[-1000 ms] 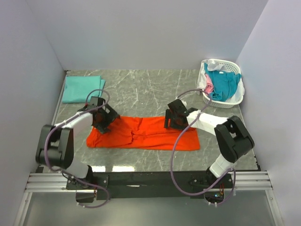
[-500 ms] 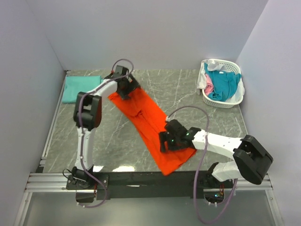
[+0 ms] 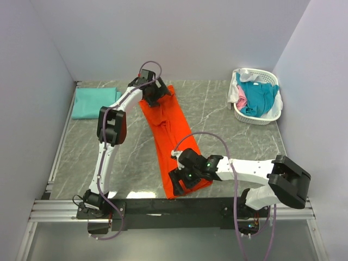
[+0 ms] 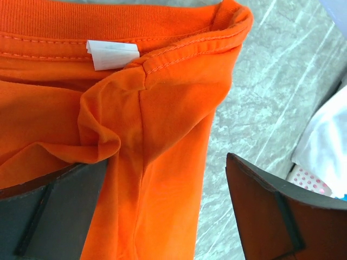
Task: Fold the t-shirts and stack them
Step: Fold the tshirt
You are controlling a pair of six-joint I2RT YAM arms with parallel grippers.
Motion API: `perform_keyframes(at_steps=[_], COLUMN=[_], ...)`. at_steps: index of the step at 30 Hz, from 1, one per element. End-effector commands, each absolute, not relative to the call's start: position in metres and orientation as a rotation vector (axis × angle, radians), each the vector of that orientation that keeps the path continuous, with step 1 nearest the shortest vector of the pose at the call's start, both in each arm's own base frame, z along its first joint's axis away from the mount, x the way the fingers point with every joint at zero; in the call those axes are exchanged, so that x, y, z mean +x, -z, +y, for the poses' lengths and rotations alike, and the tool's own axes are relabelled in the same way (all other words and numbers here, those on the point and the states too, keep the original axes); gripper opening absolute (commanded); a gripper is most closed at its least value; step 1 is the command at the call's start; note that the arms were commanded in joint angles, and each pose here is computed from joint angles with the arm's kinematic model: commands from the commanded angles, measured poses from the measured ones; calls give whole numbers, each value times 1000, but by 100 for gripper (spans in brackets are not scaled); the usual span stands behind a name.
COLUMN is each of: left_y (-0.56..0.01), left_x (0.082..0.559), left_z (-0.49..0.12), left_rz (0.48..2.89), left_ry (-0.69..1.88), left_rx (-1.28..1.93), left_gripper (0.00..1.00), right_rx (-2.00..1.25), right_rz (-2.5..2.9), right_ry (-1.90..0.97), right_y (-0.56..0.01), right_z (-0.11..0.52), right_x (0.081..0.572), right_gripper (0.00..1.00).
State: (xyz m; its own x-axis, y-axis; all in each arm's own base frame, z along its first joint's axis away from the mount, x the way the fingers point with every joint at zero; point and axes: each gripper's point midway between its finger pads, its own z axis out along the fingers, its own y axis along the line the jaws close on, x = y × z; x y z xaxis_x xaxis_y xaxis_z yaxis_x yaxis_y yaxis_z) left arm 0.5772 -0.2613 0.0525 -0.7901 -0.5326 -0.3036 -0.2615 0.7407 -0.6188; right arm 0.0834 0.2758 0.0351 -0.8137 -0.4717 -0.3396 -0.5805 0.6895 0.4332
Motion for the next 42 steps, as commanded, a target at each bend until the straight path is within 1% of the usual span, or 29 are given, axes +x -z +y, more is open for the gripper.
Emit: perform_keyframes(at_steps=[1,5,11,12,14,17,19,23,24,25,26,27,28,30,32,35,37,42], left_y=[13,1,-58,-78,-98,-119,-122,-126,-139,-144,-135,-157,-145,-170,-164,-146,-123,-77], left_x=[544,548,562,565,565,572,573,562,560,559,555,552,544,534,524,513,508,502], left_z=[-268,-283,-314,-325,-337,-349,-357,-366,-364,-361,-354,-350,-344,-344,-340,-325,-316,-308], left_rz=[2663,2636,2478,2419,2365,2293,2272,2295,2277,2272,2298,2266,2300,2251,2286,2382,2458,2573], left_ry=[743,802,929,986,1054,1079,1116,1182,1169,1144,1094,1087,1061,1096,1084,981,903,819], left_rx=[-584,-515,-321,-257,-194,-147,-128,-107,-91,-95,-118,-107,-128,-101,-99,-133,-163,-219], left_gripper=[99,100,99,99,99,99,99,99,99,99,99,99,99,99,99,99,99,99], right_rx=[-930,-895,-769,-749,-708,-635,-578,-398,-342,-357,-345,-342,-342,-339,-341,-357,-361,-371], right_rz=[2618,2610,2513,2482,2471,2437,2417,2420,2413,2414,2411,2424,2422,2459,2482,2517,2555,2631], right_ry=[-911,-878,-755,-749,-720,-683,-695,-693,-679,-713,-712,-696,-681,-639,-624,-637,-646,-662], right_y=[-50,-51,-82,-93,-99,-113,-124,-132,-132,-132,-131,-125,-122,-109,-100,-85,-73,-48], right_z=[299,303,299,300,297,291,286,264,253,252,248,243,240,236,236,241,243,245], right_x=[82,90,120,126,134,147,155,174,183,182,185,187,193,197,199,198,194,184], right_gripper=[84,84,85,86,86,86,87,88,88,89,89,89,89,89,89,89,89,88])
